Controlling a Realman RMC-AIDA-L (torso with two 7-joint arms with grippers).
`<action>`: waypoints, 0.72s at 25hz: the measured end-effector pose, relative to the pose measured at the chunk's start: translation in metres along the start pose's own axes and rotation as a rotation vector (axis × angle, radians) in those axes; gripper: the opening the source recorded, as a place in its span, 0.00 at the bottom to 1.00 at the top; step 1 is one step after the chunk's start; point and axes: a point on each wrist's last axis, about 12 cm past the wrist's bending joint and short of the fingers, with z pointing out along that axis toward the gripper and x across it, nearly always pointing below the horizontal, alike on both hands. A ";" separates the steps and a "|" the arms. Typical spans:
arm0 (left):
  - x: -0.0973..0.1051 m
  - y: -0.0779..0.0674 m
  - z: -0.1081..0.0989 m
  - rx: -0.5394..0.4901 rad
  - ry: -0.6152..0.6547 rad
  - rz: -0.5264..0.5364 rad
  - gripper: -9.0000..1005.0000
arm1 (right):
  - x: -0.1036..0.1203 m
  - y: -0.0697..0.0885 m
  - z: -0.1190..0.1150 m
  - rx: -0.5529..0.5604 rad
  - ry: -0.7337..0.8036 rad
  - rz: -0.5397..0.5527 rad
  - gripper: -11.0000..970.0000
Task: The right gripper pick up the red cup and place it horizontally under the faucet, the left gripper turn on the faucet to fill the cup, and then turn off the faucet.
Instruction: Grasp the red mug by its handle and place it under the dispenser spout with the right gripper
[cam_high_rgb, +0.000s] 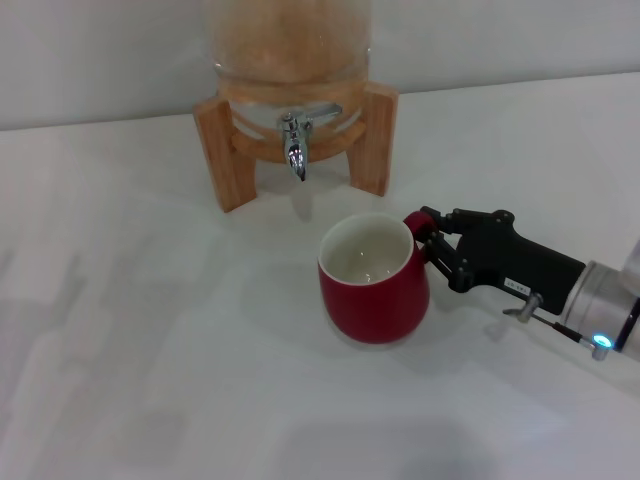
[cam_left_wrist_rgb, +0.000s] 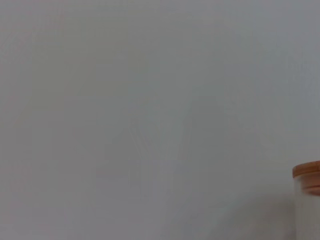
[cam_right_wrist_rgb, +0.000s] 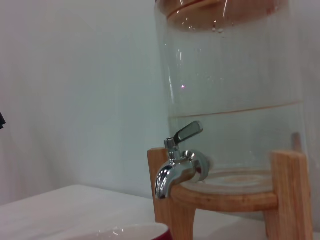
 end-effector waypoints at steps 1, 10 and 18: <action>0.000 0.000 0.002 0.002 0.001 0.000 0.87 | -0.001 -0.001 0.003 -0.002 0.002 0.002 0.16; 0.000 0.000 0.005 0.007 0.000 -0.013 0.87 | -0.010 -0.005 0.020 -0.012 0.012 -0.007 0.16; 0.000 0.000 0.006 0.008 -0.001 -0.011 0.87 | -0.014 -0.010 0.032 -0.005 0.032 -0.014 0.16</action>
